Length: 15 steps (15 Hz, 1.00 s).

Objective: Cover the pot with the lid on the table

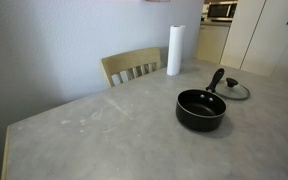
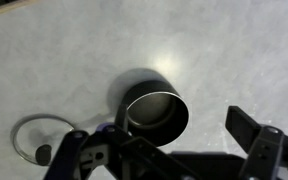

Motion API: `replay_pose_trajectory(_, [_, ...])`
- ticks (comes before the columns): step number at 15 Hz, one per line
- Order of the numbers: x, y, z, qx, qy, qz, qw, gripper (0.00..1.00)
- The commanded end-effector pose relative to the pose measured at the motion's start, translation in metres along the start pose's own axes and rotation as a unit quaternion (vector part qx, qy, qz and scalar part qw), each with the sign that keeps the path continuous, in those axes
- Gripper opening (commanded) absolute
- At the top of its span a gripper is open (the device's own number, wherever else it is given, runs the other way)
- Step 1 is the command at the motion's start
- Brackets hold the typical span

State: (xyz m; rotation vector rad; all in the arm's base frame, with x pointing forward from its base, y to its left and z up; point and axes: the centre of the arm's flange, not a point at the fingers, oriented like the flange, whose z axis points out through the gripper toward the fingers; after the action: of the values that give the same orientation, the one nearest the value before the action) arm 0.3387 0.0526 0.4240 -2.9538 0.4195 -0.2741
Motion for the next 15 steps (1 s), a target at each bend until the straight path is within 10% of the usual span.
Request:
replay_pose_trajectory(1, [0.021, 0.037, 0.007, -0.01, 0.016, 0.025, 0.9995, 1.0])
replay_pose_trajectory(7, [0.057, 0.108, 0.011, -0.004, 0.068, 0.136, 0.9883, 1.0])
replay_pose_trajectory(15, [0.051, 0.106, 0.004, 0.001, 0.063, 0.138, 0.9885, 1.0])
